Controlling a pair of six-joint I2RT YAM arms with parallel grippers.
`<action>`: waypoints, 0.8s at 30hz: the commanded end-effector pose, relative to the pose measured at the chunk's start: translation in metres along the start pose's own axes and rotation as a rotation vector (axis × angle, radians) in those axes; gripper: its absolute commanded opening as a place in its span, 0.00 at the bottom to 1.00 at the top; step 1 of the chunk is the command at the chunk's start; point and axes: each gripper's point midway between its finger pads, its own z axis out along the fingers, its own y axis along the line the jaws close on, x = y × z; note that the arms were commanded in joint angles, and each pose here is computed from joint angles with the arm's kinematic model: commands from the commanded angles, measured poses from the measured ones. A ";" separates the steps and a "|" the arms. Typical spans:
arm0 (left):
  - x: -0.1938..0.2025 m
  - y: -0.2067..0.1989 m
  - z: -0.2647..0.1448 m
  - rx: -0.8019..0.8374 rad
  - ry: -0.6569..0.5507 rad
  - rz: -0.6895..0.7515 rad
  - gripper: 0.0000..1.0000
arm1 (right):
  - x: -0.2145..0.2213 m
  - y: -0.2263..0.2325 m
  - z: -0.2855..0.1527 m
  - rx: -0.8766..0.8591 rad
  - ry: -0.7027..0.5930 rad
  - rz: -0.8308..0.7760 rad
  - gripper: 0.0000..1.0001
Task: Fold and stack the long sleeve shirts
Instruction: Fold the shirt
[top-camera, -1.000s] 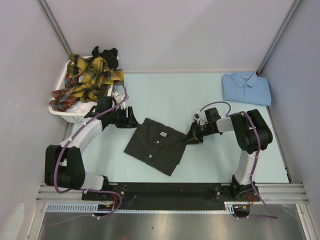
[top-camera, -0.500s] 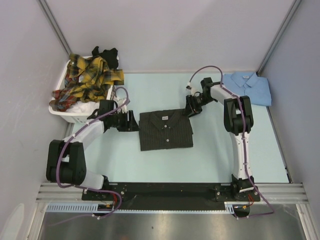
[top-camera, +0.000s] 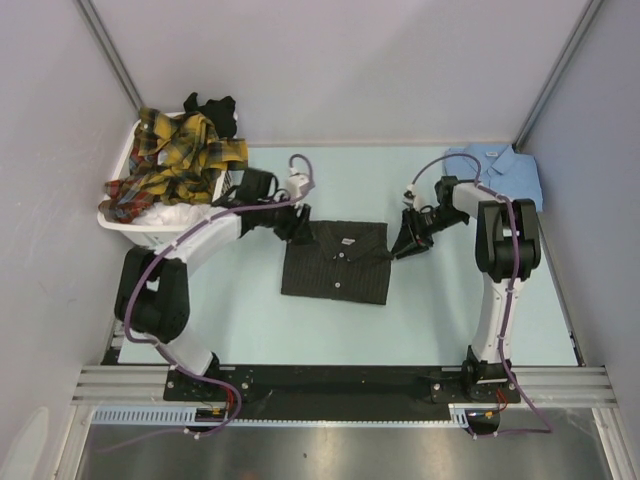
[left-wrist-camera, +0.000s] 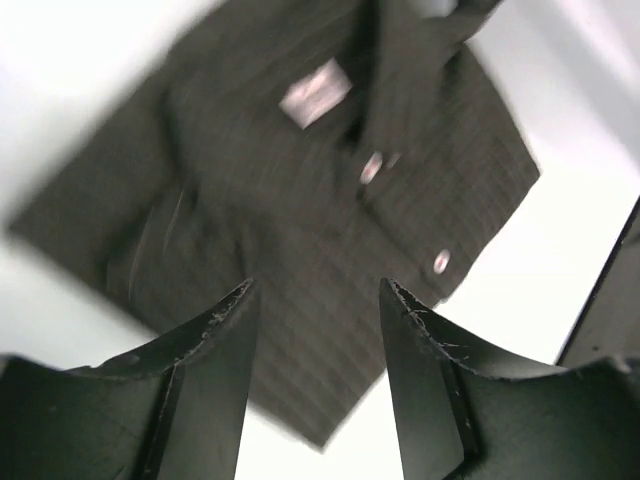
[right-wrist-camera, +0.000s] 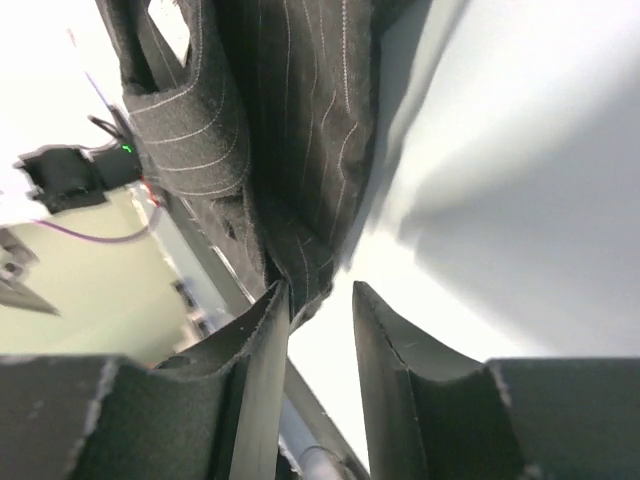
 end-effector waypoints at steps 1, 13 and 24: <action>-0.052 -0.036 0.026 0.147 -0.012 0.356 0.57 | -0.009 0.013 0.000 -0.053 -0.099 0.053 0.36; -0.040 0.019 0.056 0.072 0.097 0.243 0.50 | -0.071 0.003 -0.022 0.017 -0.217 -0.090 0.34; 0.017 0.066 0.054 0.018 0.235 0.232 0.53 | -0.037 0.031 -0.010 0.018 -0.067 -0.285 0.43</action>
